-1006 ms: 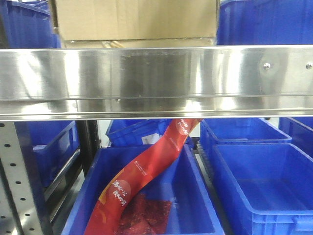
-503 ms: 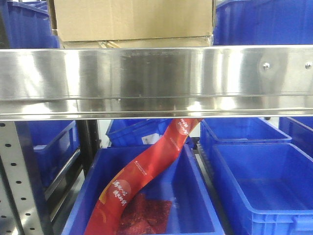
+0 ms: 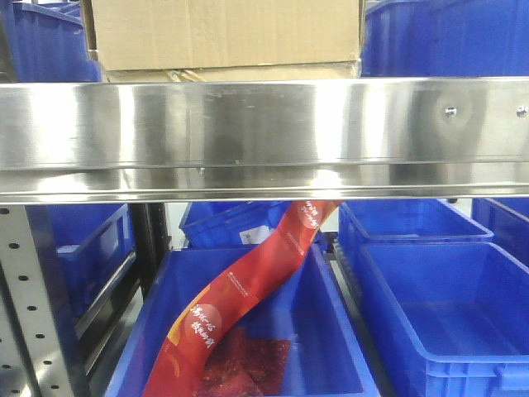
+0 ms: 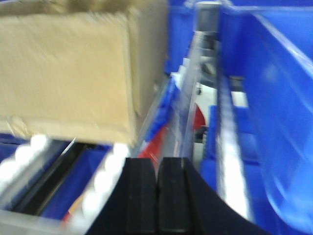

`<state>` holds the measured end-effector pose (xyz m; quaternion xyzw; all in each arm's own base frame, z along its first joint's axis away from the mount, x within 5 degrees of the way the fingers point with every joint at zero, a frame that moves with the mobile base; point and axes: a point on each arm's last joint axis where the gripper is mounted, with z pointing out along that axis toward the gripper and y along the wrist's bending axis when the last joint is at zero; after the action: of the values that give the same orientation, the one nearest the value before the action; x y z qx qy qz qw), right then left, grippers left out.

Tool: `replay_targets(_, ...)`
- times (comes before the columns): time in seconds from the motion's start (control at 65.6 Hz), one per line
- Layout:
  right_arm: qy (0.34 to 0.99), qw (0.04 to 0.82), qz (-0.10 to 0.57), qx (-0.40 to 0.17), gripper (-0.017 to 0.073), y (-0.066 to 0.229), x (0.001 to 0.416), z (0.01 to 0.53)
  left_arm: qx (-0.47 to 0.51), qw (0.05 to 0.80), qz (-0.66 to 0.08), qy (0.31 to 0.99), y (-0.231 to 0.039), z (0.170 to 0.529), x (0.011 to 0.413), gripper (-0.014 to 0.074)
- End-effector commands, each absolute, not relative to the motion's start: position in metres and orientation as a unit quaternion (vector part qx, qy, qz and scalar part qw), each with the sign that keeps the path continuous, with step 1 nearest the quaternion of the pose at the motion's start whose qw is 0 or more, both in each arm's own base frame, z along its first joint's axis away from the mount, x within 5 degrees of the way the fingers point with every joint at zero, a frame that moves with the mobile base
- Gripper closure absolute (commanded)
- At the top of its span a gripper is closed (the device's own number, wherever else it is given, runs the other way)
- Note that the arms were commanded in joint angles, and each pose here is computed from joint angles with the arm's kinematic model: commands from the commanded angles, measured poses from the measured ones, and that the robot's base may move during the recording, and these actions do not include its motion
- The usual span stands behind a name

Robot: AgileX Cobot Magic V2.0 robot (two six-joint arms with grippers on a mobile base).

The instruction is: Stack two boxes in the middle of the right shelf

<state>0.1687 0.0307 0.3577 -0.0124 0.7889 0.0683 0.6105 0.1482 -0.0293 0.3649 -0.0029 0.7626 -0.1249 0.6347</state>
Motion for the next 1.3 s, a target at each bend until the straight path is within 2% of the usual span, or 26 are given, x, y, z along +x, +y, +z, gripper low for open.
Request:
replay_targets(0.0, 0.771, 0.633, 0.068, -0.02, 0.0721, 0.026, 0.148, 0.353, -0.007, 0.655, -0.131, 0.744, -0.025, 0.36, 0.129, 0.0694)
replay_targets(0.122, 0.756, 0.651, 0.067, -0.01, 0.0721, 0.017, 0.118, 0.352, -0.007, 0.676, -0.136, 0.725, -0.02, 0.354, 0.105, 0.0694)
replay_targets(0.32, 0.741, 0.668, 0.061, 0.009, 0.0721, 0.006, 0.085, 0.357, -0.007, 0.715, -0.144, 0.684, -0.015, 0.362, 0.079, 0.0694)
replay_targets(0.747, 0.711, 0.7, 0.071, 0.009, 0.0721, 0.003, 0.07, 0.364, -0.007, 0.73, -0.147, 0.667, -0.013, 0.366, 0.068, 0.0694)
replay_targets(0.808, 0.706, 0.706, 0.061, -0.009, 0.0721, 0.004, 0.071, 0.361, -0.007, 0.73, -0.147, 0.667, -0.013, 0.366, 0.068, 0.0694)
replay_targets(0.884, 0.677, 0.733, 0.029, -0.06, 0.0721, 0.007, 0.069, 0.358, -0.007, 0.73, -0.147, 0.667, -0.013, 0.366, 0.068, 0.0694)
replay_targets(0.945, 0.66, 0.748, 0.017, -0.071, 0.0721, 0.009, 0.069, 0.35, -0.007, 0.73, -0.147, 0.667, -0.013, 0.366, 0.068, 0.0694)
replay_targets(1.158, 0.664, 0.747, -0.033, -0.013, 0.0721, -0.002, 0.07, 0.307, -0.007, 0.73, -0.147, 0.667, -0.013, 0.366, 0.068, 0.0694)
replay_targets(1.28, 0.672, 0.74, -0.037, -0.008, 0.0721, -0.003, 0.067, 0.27, -0.007, 0.73, -0.147, 0.667, -0.013, 0.366, 0.068, 0.0694)
